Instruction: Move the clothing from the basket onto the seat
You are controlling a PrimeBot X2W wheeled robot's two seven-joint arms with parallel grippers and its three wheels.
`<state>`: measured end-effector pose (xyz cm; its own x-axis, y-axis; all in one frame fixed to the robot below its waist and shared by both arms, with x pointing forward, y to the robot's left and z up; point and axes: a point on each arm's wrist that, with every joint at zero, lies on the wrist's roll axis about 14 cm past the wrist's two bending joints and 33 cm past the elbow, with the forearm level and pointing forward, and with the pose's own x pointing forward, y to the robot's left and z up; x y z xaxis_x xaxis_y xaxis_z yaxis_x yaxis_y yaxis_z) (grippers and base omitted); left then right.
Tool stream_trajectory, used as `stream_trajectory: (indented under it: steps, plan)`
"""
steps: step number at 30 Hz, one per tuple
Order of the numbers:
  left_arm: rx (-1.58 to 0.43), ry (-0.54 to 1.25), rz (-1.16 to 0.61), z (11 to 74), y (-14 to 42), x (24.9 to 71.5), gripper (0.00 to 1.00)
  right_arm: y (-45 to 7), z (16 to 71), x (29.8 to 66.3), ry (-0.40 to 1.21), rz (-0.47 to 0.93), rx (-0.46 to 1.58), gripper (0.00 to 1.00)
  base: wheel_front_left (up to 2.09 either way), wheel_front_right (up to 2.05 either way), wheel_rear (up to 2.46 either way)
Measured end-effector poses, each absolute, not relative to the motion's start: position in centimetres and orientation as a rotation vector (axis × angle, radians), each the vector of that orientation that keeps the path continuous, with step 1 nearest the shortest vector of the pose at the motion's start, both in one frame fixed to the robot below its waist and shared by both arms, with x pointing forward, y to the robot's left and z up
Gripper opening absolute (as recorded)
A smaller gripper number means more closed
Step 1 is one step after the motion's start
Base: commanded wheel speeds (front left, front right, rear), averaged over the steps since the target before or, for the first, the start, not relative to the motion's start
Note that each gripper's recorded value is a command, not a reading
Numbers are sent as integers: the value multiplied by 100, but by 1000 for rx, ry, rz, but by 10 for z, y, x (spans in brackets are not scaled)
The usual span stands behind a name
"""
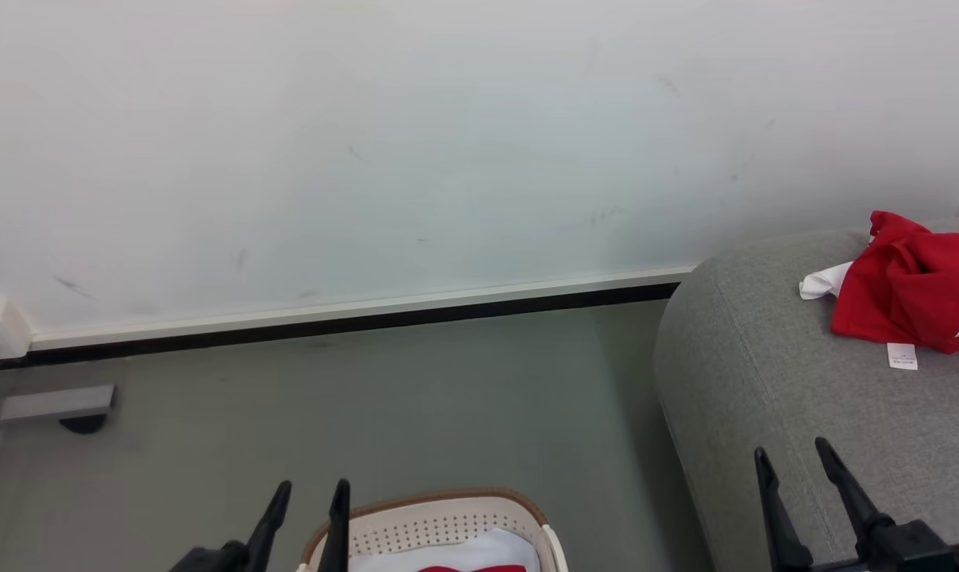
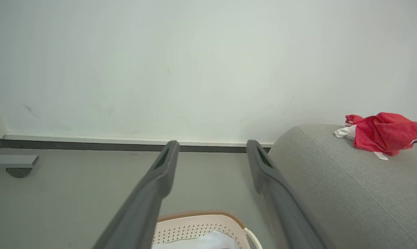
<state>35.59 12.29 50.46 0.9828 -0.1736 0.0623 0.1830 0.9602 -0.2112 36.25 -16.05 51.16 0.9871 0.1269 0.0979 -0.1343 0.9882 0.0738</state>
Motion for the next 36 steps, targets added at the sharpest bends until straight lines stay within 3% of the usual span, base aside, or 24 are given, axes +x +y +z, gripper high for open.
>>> stream_trajectory:
  steps: [36]
  plan:
    - [-212,-19,-118,488,143,342,100,-144,491,354,-28,159,142,100,0,0,0]
